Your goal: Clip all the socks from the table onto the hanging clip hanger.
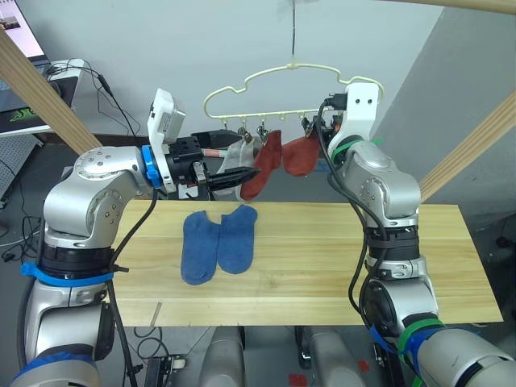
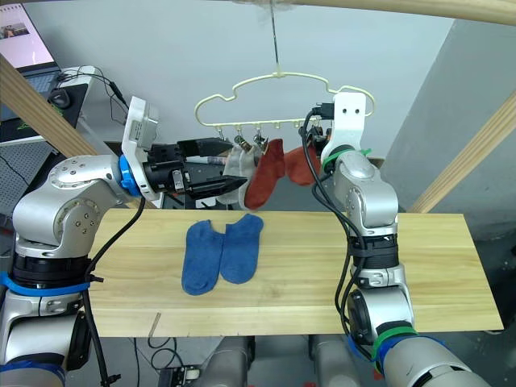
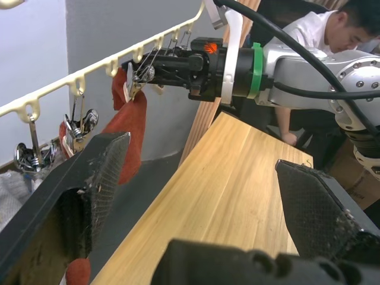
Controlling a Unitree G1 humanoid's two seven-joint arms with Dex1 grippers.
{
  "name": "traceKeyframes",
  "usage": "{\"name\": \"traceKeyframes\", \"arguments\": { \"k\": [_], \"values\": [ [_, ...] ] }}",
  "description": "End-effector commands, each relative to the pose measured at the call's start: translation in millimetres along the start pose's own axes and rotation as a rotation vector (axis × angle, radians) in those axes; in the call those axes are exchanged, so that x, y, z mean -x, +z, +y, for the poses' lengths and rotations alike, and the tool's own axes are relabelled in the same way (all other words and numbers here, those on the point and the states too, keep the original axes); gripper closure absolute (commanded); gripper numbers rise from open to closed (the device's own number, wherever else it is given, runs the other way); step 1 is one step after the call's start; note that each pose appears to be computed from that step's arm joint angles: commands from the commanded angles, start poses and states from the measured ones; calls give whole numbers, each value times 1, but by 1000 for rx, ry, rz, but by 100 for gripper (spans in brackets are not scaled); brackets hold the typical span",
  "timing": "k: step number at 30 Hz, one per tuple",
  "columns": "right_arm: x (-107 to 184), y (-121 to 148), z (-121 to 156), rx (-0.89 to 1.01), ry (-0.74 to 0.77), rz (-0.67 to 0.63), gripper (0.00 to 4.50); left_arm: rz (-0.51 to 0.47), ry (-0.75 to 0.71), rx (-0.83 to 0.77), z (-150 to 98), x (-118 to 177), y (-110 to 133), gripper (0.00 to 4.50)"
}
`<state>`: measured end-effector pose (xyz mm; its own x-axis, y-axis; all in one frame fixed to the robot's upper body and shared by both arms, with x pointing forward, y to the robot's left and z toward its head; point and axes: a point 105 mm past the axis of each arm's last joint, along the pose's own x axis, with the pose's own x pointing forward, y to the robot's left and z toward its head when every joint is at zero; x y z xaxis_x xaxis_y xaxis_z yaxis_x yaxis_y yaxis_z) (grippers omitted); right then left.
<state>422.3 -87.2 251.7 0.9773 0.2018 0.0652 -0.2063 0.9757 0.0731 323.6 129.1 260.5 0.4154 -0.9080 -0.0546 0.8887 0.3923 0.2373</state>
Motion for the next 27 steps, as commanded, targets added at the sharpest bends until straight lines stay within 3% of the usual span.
{"name": "traceKeyframes", "arguments": {
  "k": [1,11,14,17,20,27],
  "values": [
    [0,20,10,-3,40,-69,217,-38,6,-39,-2,5,13,0],
    [0,20,10,7,36,-70,217,-35,11,-41,-2,4,13,0],
    [0,20,8,15,23,-71,279,-35,10,-41,-1,4,12,0],
    [0,21,6,19,11,-73,380,-35,9,-43,-1,3,12,0],
    [0,21,4,20,4,-75,448,-36,10,-43,-1,3,12,0],
    [0,23,1,22,-13,-84,448,-20,19,-49,0,2,10,0]
  ]
}}
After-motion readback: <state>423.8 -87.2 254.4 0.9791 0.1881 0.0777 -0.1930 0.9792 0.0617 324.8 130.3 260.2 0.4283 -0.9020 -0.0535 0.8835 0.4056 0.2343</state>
